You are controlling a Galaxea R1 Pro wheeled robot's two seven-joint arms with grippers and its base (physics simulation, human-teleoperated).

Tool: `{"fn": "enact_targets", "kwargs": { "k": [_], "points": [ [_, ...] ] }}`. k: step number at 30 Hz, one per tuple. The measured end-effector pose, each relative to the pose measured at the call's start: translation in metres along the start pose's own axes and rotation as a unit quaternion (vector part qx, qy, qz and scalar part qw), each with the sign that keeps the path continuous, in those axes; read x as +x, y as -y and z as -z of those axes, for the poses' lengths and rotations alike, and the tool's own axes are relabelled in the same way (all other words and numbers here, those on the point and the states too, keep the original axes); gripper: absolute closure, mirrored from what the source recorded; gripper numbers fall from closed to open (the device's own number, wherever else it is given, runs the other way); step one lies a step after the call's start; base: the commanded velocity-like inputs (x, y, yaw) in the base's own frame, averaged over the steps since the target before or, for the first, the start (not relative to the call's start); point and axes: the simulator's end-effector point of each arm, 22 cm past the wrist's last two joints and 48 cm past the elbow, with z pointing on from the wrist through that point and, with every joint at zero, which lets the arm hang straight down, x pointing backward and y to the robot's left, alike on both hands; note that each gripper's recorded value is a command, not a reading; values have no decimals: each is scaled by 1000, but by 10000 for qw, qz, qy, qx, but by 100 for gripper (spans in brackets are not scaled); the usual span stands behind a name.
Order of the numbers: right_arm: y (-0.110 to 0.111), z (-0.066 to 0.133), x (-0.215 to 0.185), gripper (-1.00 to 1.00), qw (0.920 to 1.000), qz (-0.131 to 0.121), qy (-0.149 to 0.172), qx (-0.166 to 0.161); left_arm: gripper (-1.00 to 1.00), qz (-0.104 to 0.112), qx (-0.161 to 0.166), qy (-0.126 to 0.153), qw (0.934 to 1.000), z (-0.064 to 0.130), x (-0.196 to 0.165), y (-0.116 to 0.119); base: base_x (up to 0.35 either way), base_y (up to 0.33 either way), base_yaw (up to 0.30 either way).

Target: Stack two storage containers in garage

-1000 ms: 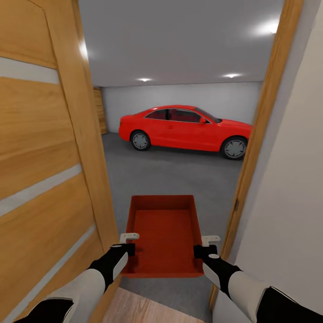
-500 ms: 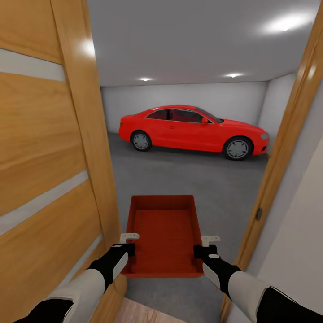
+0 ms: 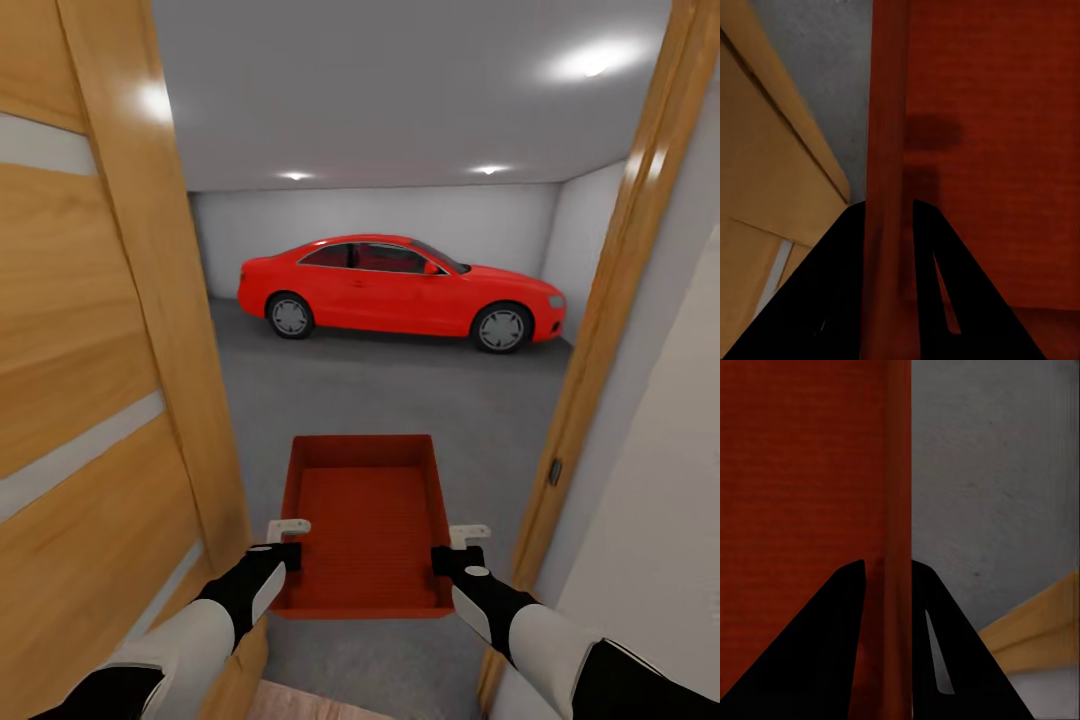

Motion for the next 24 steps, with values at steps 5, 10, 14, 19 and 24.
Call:
{"fn": "enact_targets", "kwargs": {
  "k": [5, 10, 14, 19, 24],
  "points": [
    [0, 0, 0, 100, 10000, 1, -3, -2, 100, -2, -1, -3, 10000, 0, 0, 0, 1, 0, -109],
    [0, 0, 0, 100, 10000, -1, -2, -3, 100, -4, 0, -2, 10000, 0, 0, 0, 74, 57, -15],
    [0, 0, 0, 100, 10000, -3, -4, -2, 100, -3, -1, -3, 10000, 0, 0, 0, 150, 160, -1],
    [0, 0, 0, 100, 10000, -2, -3, -1, 100, -2, -1, -2, 10000, 0, 0, 0, 155, 166, -76],
    [0, 0, 0, 100, 10000, -1, 0, 0, 100, -1, 1, 1, 10000, 0, 0, 0, 155, 154, -219]
  ]
}}
